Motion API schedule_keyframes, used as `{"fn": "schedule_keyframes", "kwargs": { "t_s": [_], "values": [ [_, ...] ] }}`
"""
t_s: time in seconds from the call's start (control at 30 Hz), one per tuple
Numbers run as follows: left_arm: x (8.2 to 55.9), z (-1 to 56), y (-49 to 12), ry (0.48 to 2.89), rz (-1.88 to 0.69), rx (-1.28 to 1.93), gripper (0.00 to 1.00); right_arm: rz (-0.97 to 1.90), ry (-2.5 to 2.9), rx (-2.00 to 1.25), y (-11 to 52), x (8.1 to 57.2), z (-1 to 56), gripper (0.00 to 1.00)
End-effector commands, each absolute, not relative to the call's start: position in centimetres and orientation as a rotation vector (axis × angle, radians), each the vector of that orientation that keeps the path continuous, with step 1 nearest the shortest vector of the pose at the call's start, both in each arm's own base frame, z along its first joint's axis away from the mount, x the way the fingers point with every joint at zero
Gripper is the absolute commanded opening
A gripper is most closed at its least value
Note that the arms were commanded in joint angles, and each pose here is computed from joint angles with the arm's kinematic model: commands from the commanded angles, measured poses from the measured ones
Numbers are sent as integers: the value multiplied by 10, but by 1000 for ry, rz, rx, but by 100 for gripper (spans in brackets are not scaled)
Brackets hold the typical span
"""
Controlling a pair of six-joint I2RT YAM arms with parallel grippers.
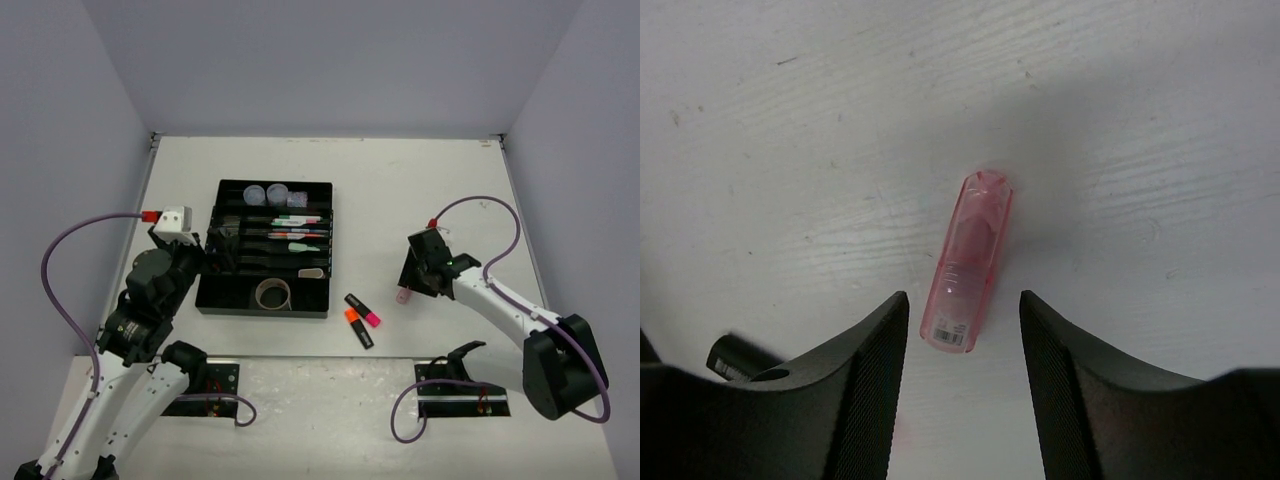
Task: Sort the stationery into containers
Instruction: Pick up the stationery from the center of the board, then place the stationery in the storage box.
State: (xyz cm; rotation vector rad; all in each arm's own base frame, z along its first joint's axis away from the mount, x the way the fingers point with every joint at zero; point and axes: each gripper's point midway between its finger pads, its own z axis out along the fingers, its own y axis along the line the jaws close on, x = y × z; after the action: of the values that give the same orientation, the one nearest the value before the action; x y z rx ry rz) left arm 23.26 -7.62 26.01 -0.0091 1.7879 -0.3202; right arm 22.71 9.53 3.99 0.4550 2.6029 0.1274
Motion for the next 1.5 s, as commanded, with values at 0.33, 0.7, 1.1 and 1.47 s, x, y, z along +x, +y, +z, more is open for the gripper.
{"fn": "schedule_keyframes", "kwargs": {
  "t_s": [0.33,0.7,1.1,1.47],
  "values": [
    [227,275,-82,1735,-338,24,100,55,2695,515,98,227,14,43],
    [227,273,-83,1740,-335,26,100,137,2638,310,125,240,45,6],
    [234,268,-79,1755,-314,8,100,475,2110,-1010,298,331,166,2],
    [239,265,-72,1762,-285,-22,100,446,1879,-1751,348,356,130,0]
  ]
}}
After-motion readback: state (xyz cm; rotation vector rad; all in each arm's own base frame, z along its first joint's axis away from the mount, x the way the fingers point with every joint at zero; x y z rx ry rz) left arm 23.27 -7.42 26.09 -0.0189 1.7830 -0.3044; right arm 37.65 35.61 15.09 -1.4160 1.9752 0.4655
